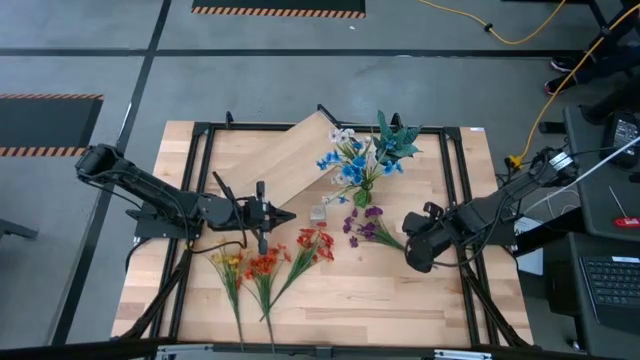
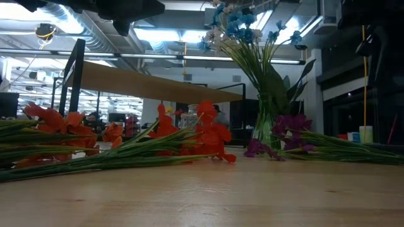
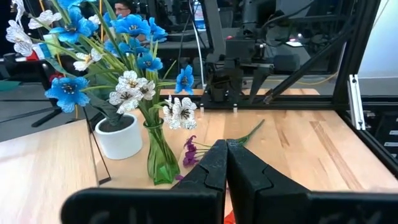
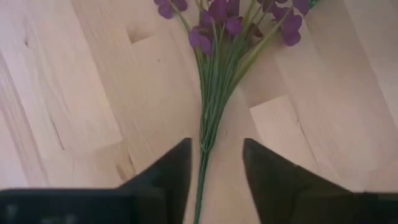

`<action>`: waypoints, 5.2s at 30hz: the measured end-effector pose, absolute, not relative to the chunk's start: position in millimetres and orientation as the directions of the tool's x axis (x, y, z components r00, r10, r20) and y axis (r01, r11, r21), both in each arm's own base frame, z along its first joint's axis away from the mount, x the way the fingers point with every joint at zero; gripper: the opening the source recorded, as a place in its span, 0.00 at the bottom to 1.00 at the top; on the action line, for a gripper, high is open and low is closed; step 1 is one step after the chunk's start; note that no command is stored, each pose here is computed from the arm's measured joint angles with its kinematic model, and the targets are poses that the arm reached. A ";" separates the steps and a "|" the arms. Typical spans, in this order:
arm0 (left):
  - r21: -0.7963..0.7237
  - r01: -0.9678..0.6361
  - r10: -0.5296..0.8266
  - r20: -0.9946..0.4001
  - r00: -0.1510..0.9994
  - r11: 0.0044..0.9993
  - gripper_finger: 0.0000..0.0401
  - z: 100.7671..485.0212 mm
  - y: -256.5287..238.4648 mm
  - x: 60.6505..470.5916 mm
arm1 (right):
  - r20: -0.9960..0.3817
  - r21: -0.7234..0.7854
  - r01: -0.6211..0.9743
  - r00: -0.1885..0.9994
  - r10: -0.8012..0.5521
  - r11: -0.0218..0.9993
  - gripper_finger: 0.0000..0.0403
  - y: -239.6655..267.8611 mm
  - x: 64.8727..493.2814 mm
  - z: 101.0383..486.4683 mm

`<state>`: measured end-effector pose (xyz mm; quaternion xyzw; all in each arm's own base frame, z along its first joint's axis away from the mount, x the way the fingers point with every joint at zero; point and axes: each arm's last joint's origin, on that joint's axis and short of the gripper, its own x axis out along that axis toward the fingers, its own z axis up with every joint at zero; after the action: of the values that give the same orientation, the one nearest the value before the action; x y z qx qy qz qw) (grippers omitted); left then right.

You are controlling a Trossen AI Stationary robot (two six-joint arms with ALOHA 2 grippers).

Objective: Pick and place flowers into a vace then onto a shelf
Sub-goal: Put the purple flowers into the green vase

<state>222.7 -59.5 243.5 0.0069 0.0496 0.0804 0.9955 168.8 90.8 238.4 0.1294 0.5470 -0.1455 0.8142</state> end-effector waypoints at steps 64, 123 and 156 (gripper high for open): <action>0.029 -0.158 0.161 -0.116 0.980 0.987 0.01 241.6 -59.5 222.5 | -0.944 0.013 0.416 0.304 -0.126 0.909 0.54 71.0 197.9 116.5; 0.043 -0.158 0.162 -0.142 0.976 0.987 0.01 238.9 -59.3 222.1 | -0.502 0.054 0.073 0.864 -0.036 0.996 0.03 52.4 157.2 276.7; 0.043 -0.160 0.164 -0.141 0.976 0.986 0.01 239.0 -59.2 222.1 | 0.307 -0.113 0.200 0.939 -0.157 0.973 0.03 -4.8 161.4 248.9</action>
<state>222.1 -59.2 239.0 0.0156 0.0722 0.0814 0.9939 161.4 -4.8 248.9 -0.0714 -0.1498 -0.0908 0.9820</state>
